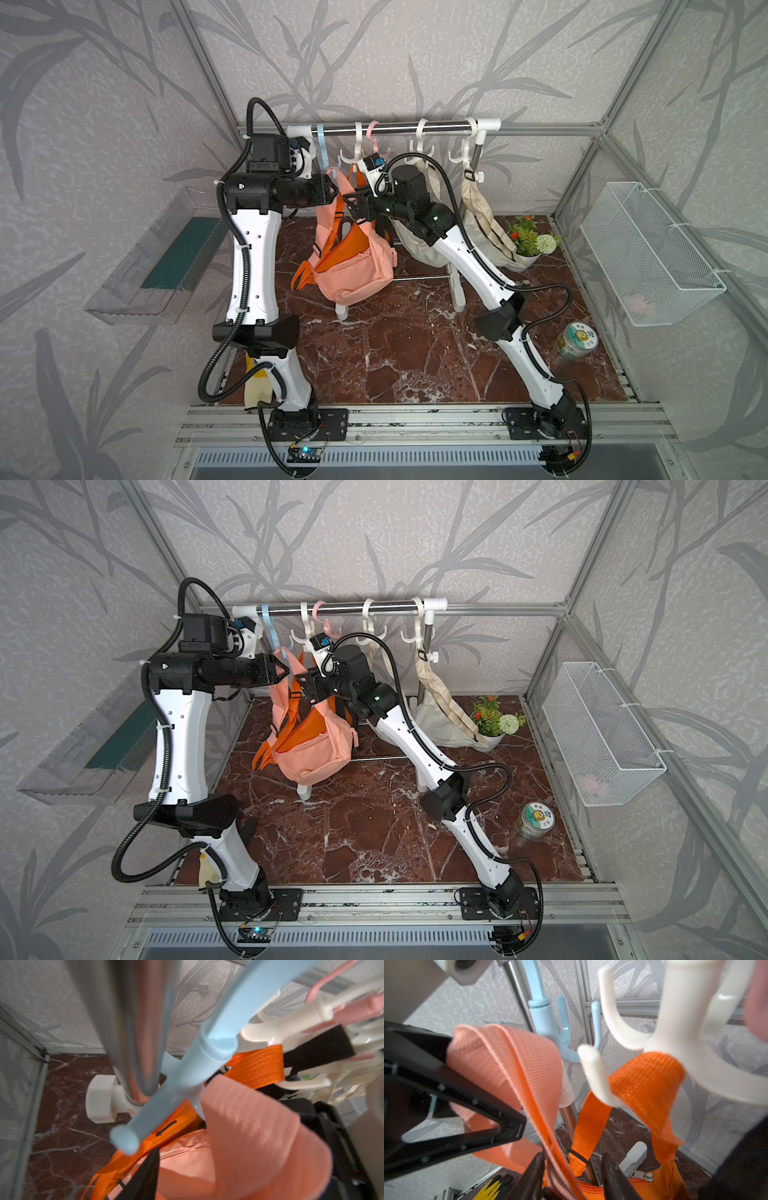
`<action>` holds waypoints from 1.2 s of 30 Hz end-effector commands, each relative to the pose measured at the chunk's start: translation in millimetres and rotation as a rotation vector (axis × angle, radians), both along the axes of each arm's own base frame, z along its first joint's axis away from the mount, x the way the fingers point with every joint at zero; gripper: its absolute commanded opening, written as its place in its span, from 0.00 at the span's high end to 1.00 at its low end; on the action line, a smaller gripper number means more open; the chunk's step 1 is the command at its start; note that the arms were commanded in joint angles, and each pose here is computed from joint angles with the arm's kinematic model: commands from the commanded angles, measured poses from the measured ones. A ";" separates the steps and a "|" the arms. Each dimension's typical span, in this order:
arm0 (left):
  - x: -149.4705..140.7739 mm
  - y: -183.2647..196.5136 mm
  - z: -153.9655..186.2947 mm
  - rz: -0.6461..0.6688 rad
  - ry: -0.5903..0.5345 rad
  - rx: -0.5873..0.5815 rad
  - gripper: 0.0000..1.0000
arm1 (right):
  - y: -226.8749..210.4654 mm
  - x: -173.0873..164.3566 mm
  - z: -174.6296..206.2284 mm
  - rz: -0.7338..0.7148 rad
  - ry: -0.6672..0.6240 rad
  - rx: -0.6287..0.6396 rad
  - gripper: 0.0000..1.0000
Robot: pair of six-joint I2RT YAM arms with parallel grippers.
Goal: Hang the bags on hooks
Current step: Hang the bag on the hook, then reset both arms
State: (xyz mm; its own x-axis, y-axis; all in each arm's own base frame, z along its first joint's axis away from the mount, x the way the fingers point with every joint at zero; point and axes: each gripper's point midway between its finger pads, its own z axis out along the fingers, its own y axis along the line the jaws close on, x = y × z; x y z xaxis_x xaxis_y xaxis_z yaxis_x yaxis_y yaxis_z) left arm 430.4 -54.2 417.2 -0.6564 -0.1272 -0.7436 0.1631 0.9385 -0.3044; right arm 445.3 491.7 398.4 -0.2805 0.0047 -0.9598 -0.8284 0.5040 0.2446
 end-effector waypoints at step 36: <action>-107.8 62.8 -157.6 0.340 -0.640 0.163 0.01 | -418.6 -74.1 -189.1 -0.933 -0.007 -0.429 0.01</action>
State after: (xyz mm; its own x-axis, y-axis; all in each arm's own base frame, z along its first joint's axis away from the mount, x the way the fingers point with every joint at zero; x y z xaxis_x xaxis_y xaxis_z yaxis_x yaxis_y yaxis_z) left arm 319.3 -1.8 247.3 -0.1522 -0.1063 -0.9826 -0.0003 0.9942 -0.1075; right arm 359.9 99.4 190.9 -0.4654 -0.1851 -0.8655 -0.2079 0.9734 -0.0963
